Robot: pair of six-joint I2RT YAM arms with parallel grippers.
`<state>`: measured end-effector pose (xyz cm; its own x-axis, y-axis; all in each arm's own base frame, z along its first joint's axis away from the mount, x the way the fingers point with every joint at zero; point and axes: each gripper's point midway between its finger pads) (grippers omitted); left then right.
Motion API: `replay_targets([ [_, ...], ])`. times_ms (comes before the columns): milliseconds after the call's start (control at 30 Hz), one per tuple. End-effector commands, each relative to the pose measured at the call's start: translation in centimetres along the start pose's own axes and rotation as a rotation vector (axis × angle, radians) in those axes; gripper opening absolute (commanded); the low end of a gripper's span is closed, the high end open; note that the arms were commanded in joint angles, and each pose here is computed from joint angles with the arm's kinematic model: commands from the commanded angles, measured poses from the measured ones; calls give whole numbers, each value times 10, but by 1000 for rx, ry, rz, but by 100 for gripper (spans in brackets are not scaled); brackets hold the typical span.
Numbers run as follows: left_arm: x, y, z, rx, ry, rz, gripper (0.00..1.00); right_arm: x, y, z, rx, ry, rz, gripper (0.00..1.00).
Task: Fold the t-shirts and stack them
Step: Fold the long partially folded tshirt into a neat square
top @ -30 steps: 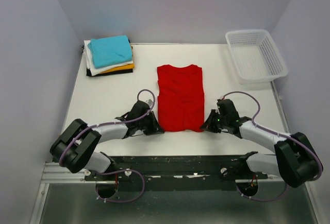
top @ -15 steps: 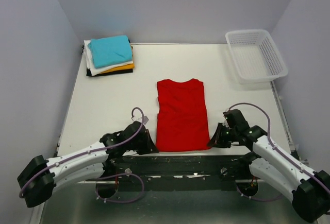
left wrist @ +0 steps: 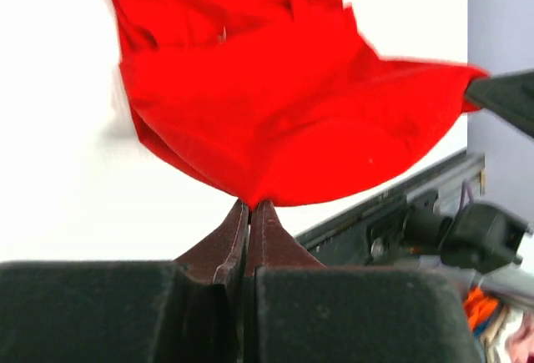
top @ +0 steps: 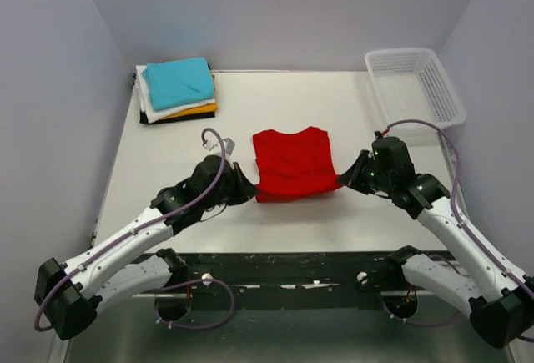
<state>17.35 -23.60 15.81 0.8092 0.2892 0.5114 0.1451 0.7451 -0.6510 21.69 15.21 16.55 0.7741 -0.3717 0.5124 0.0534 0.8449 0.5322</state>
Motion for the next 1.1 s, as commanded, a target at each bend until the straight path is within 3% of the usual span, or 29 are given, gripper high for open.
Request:
replay_targets([
  [0, 65, -6, -5, 28, -125, -51, 0, 52, 7, -10, -80, -165, 6, 4],
  [200, 119, -13, -22, 62, -169, -62, 0, 115, 8, -23, -237, -328, 13, 1],
  [333, 150, -12, -36, 79, -177, -66, 0, 148, 17, -35, -248, -380, 33, 1],
  [733, 199, 28, -87, 213, -112, -31, 0, 190, 8, -109, -216, -317, 49, 1],
  [1067, 211, 67, -128, 251, -23, 47, 0, 189, -7, -187, -177, -202, 52, 1],
])
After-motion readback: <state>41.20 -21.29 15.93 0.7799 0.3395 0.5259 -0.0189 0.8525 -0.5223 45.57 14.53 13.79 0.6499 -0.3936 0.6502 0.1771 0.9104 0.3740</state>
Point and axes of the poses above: each gripper's point midway between its finger pads, its own z axis back along the fingers, its own y axis along the line the jaws close on, x = y × z, and after that the axes turned 1 degree about z, right-handed
